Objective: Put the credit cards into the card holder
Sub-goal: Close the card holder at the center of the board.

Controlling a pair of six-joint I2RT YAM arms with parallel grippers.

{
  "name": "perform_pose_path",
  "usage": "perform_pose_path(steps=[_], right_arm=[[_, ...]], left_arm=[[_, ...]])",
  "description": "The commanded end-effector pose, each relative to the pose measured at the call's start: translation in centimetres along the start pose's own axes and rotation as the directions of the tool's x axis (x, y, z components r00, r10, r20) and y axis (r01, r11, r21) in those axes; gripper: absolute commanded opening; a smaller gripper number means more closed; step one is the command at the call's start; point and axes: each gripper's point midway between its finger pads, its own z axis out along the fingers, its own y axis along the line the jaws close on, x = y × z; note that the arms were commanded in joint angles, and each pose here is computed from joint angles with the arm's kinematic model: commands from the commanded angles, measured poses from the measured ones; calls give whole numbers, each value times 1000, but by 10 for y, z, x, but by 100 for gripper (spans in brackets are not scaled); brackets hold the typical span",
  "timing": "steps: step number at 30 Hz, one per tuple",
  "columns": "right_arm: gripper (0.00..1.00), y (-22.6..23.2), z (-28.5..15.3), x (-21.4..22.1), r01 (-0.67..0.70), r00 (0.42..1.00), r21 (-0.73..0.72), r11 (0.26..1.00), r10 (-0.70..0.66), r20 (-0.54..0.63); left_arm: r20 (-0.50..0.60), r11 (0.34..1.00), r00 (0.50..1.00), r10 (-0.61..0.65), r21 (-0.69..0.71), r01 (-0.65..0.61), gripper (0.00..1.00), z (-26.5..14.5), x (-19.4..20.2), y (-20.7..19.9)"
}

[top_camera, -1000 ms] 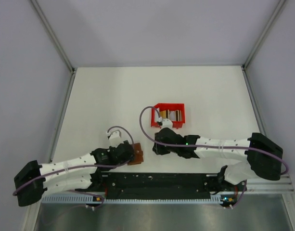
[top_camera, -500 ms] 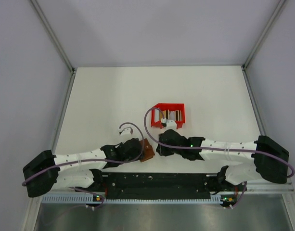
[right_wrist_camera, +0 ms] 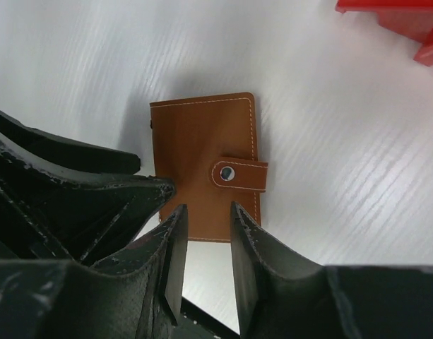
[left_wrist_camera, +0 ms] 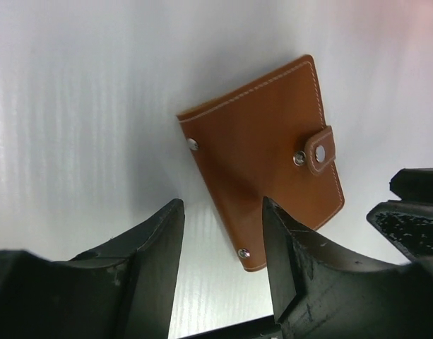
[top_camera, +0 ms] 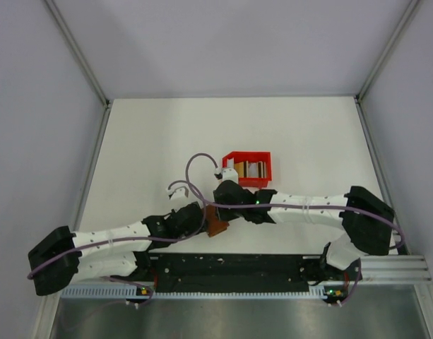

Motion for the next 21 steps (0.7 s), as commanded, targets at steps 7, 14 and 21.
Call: perform_pose_path(steps=[7, 14, 21], right_arm=[[31, 20, 19, -1, 84, 996, 14, 996, -84, -43], [31, 13, 26, 0, 136, 990, 85, 987, -132, -54], [31, 3, 32, 2, 162, 986, 148, 976, -153, -67]], left_arm=[[36, 998, 999, -24, -60, 26, 53, 8, -9, 26], [24, 999, 999, -29, -45, 30, 52, 11, -5, 26], [18, 999, 999, -32, -27, 33, 51, 13, -4, 22]])
